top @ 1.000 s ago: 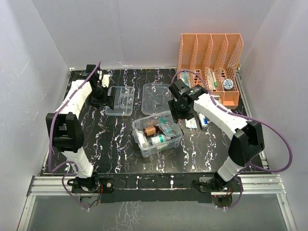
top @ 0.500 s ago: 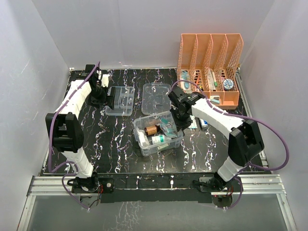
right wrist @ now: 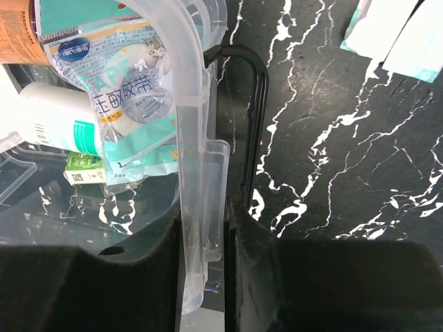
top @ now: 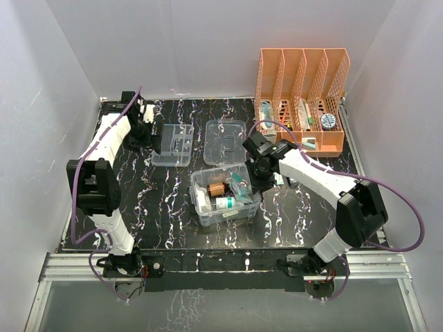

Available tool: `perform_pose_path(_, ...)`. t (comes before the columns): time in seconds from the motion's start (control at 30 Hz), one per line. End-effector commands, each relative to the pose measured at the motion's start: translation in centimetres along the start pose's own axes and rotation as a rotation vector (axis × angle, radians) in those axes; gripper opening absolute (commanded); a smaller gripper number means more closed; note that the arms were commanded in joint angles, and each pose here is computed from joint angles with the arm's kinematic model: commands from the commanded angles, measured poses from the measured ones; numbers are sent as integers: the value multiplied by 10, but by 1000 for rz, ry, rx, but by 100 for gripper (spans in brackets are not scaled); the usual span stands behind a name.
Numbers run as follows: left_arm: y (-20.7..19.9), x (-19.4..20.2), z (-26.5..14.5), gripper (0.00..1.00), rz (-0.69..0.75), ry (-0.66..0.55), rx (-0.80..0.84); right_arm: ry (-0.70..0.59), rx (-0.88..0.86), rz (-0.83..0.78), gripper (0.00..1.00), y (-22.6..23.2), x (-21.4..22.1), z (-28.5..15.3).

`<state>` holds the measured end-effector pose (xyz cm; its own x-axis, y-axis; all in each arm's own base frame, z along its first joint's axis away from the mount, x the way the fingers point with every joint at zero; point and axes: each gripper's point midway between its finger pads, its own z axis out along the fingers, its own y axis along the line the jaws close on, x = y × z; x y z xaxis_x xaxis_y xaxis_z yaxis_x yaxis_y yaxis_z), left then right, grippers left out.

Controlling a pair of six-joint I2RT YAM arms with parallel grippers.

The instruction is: Organize the medicine kit

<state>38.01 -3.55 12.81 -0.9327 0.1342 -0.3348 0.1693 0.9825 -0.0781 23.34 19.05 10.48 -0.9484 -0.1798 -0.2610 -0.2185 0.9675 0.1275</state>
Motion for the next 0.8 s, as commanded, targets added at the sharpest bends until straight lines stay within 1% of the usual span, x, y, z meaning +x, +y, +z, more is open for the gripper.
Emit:
perform_pose_path(0.0, 14, -10, -5, 83, -33, -29, -45, -70, -97, 13, 0, 33, -12, -9)
perform_pose_path(0.13, 21, -15, -7, 84, -52, -42, -56, -70, -99, 20, 0, 51, -12, -1)
perform_pose_path(0.53, 28, -23, 3, 83, -78, -40, -64, -123, -91, 165, 0, 98, -18, 20)
perform_pose_path(0.77, 32, -27, 14, 83, -78, -38, -71, -106, -93, 159, 0, 137, -6, 34)
